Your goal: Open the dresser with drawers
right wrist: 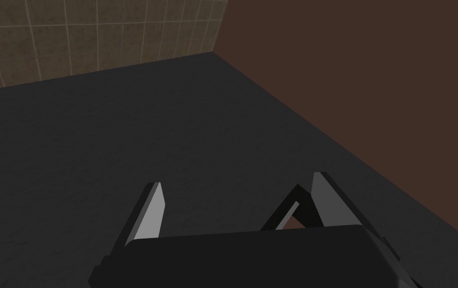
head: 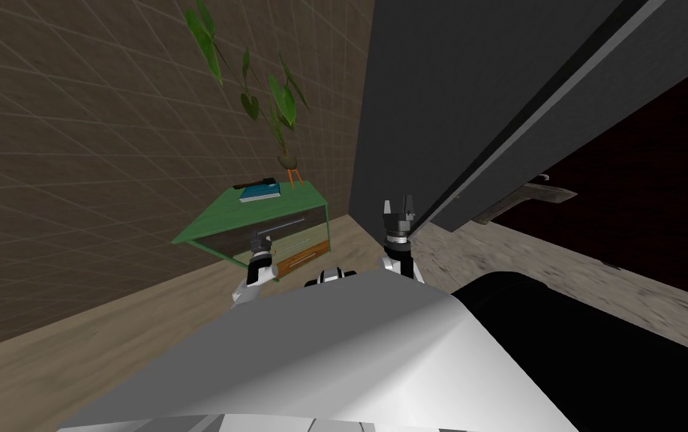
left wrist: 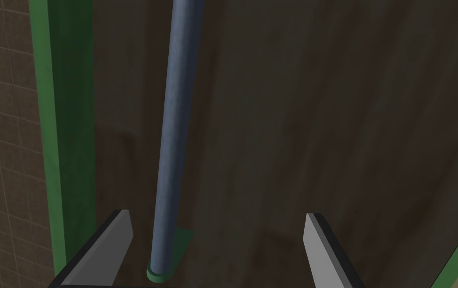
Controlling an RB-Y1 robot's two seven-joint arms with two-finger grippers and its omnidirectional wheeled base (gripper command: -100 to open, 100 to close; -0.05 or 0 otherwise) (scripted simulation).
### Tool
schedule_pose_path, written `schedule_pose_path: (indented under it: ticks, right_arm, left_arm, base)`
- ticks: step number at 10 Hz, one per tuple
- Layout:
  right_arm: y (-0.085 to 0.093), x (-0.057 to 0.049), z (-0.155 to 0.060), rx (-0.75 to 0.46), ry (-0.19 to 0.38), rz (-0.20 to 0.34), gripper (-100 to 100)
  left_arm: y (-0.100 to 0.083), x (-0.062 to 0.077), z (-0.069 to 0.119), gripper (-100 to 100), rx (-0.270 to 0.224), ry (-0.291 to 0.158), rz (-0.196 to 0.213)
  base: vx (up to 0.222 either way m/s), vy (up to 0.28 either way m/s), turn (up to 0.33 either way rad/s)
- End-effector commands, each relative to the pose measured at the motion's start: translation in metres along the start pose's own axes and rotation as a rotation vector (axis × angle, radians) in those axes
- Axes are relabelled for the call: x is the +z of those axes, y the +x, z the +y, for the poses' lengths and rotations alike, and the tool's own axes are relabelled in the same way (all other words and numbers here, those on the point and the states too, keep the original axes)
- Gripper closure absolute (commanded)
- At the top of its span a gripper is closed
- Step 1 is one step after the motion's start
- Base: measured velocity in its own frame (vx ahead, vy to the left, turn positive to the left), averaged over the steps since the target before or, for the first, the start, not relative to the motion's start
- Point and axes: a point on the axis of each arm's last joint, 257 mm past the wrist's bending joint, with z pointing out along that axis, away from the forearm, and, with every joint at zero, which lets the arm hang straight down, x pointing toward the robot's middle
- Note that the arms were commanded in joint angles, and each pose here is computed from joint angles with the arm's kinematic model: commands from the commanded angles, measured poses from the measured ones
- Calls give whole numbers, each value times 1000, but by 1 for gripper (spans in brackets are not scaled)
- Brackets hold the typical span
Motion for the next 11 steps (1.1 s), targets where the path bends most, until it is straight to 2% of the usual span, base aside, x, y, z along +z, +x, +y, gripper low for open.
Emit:
schedule_pose_path:
  ticks: [1, 2, 3, 4, 5, 6, 7, 9, 10, 11]
  right_arm:
    - [0, 0, 0, 0, 0, 0, 0]
    - [0, 0, 0, 0, 0, 0, 0]
    - [0, 0, 0, 0, 0, 0, 0]
    - [0, 0, 0, 0, 0, 0, 0]
    - [0, 0, 0, 0, 0, 0, 0]
    - [0, 0, 0, 0, 0, 0, 0]
    - [0, 0, 0, 0, 0, 0, 0]
    - [0, 0, 0, 0, 0, 0, 0]
    - [0, 0, 0, 0, 0, 0, 0]
    - [0, 0, 0, 0, 0, 0, 0]
  left_arm:
    - [-5, 10, 3, -100, 2, -11, -9]
    - [-13, 28, -15, -100, 5, 24, -14]
    - [-13, 31, -4, -100, 6, -4, -23]
    - [-24, 48, -19, -100, 10, 20, -36]
    - [-22, 51, -14, -100, 9, 6, -41]
    - [-23, 46, -13, -100, 9, 11, -37]
    - [-16, 29, 5, 100, 9, -26, -31]
    - [-13, 31, -4, 100, 6, -4, -23]
    - [-5, 11, 13, 100, 4, -37, -16]
    - [-8, 8, 13, 100, 6, -37, -17]
  base:
    - [-34, -20, -1]
    - [-55, -23, 2]
    - [-60, -35, -3]
    - [-82, -60, 0]
    - [-74, -47, 5]
    - [-28, -16, -1]
    - [48, 12, -3]
    - [46, 32, 16]
    - [73, 36, 13]
    - [77, 36, 1]
